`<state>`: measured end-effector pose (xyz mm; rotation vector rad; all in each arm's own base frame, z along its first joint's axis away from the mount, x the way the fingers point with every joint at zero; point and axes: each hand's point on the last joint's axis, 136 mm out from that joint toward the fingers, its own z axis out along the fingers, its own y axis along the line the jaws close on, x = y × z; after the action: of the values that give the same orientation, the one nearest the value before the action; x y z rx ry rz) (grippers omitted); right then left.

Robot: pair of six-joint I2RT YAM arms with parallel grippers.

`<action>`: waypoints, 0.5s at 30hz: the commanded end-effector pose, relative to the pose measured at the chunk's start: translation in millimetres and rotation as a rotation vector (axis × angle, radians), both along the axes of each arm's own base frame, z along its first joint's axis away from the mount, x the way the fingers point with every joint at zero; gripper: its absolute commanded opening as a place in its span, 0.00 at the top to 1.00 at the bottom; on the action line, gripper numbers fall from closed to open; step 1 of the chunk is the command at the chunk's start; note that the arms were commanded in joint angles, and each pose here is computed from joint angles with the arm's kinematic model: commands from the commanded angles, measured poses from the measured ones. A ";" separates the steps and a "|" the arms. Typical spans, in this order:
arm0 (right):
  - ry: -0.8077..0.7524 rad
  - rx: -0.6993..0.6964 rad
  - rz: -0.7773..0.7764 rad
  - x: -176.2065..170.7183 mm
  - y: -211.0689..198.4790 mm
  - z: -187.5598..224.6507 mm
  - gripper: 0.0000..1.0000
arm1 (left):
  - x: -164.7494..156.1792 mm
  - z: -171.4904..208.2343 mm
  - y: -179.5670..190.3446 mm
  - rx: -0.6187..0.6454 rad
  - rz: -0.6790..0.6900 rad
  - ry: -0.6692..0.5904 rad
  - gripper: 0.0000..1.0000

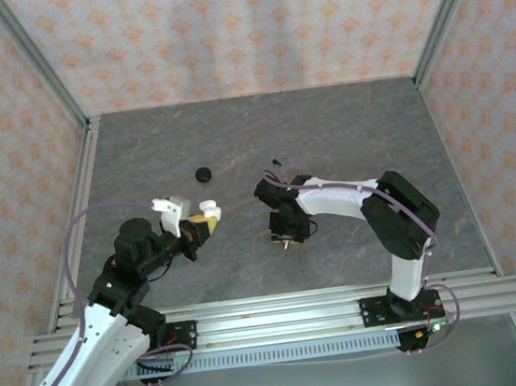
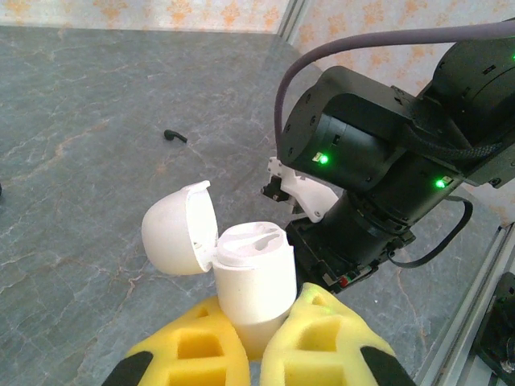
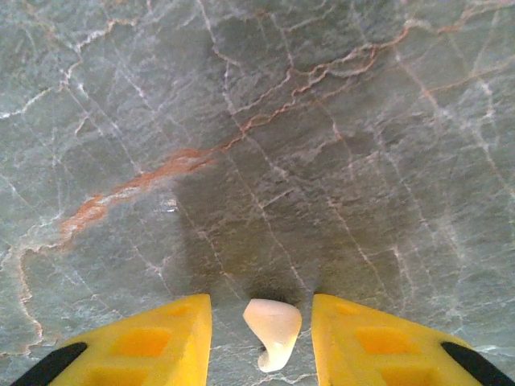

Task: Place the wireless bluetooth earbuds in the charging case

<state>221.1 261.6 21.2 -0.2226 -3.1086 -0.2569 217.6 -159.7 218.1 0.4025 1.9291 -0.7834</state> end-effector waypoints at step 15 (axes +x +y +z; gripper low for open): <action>-0.011 -0.070 0.028 9.7 -0.7 -2.6 0.75 | -4.7 27.1 -5.0 -0.036 -0.049 -0.114 1.00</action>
<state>221.4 257.6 19.7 -0.2043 -3.0947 -0.1726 215.0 -160.0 223.4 0.4098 1.9056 -0.7913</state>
